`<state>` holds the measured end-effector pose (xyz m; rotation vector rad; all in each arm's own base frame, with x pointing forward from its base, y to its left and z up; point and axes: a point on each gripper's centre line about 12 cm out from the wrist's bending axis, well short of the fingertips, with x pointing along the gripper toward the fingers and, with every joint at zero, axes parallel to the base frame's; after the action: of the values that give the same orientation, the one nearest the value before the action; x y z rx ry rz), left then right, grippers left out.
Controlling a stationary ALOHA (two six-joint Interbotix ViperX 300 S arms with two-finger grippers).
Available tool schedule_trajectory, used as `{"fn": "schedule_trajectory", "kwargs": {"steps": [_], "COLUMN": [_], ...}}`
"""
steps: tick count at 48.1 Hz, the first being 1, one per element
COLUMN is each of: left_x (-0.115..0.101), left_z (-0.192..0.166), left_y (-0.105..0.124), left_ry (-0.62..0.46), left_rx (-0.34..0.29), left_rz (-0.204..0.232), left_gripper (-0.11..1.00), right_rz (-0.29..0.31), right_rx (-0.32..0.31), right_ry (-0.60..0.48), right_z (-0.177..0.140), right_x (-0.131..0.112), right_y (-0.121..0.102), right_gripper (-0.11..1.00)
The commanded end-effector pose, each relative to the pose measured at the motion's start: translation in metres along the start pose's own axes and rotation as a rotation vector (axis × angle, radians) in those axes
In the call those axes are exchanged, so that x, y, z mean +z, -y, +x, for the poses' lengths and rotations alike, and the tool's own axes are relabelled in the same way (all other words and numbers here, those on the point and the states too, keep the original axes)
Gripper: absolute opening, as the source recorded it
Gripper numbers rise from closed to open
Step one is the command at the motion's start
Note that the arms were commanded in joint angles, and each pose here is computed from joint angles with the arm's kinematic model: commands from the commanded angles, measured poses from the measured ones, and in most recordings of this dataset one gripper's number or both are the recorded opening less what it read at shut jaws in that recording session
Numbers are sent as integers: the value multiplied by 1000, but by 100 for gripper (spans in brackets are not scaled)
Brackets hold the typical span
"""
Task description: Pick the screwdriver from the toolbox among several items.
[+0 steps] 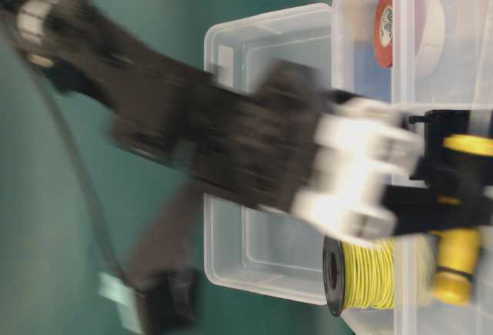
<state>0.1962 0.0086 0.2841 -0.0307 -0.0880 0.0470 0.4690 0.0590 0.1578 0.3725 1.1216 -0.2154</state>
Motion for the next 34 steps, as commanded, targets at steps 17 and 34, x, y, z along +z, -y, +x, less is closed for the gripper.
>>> {"fn": "schedule_trajectory", "kwargs": {"steps": [17,34], "left_x": [4,3], "left_z": [1,1], "left_y": [-1,-1], "left_ry": [14,14], "left_rx": [3,3], "left_rz": [3,3], "left_gripper": [0,0], "right_rz": [-17,-16], "right_rx": [68,56], "right_ry": [30,31], "right_z": [39,39], "right_x": [-1,2], "right_y": [-33,-25], "right_gripper": [26,40]}}
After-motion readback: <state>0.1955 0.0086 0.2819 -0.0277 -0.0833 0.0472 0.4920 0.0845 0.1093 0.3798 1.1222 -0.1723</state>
